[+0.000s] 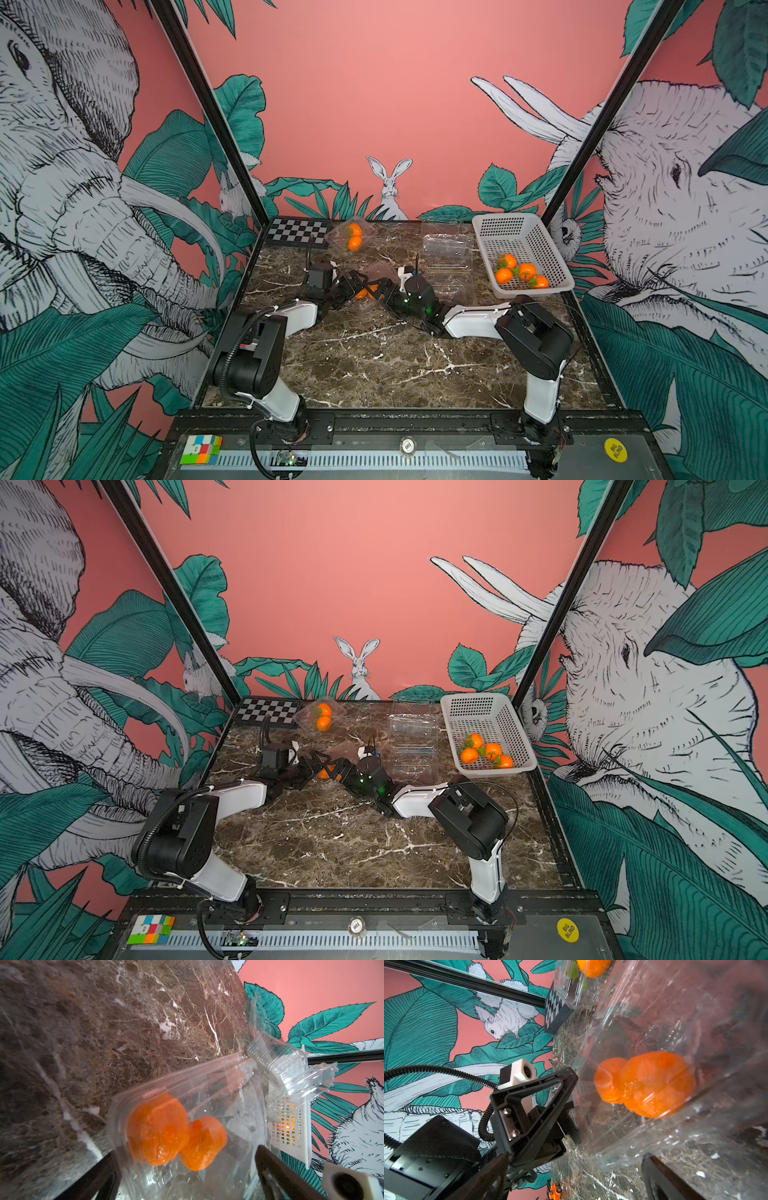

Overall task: Take oranges out of containers
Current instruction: Open the packing box at the center of the board.

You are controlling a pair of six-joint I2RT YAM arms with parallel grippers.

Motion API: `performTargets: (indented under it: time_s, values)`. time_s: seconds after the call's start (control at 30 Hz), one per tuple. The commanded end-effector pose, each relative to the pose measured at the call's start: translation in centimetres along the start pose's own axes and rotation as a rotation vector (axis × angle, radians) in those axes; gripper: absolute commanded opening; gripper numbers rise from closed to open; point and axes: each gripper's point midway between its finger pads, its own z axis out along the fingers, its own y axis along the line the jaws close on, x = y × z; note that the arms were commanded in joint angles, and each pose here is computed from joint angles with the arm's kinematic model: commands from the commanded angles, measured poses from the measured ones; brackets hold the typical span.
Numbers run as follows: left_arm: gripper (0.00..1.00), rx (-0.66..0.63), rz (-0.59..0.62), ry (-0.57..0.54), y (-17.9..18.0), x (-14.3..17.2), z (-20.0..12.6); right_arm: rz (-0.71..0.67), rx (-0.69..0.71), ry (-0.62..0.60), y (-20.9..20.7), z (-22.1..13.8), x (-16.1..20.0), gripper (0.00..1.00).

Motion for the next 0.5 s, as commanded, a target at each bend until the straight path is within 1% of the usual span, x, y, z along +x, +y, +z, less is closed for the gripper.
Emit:
performTargets:
  time_s: [0.0, 0.13, 0.47]
  values:
    - [0.99, 0.032, 0.011, -0.023, -1.2, -0.4, -0.8, -0.002, -0.029, -0.025, 1.0, -1.0, -0.3, 0.99]
    - [0.99, 0.030, 0.010, -0.034, -1.3, -0.6, -0.9, -0.001, -0.029, -0.030, 1.1, -1.1, -0.4, 0.99]
    - [0.99, 0.043, -0.028, -0.029, -0.9, 0.1, -0.7, 0.021, -0.053, -0.030, 1.4, 0.2, -0.7, 0.99]
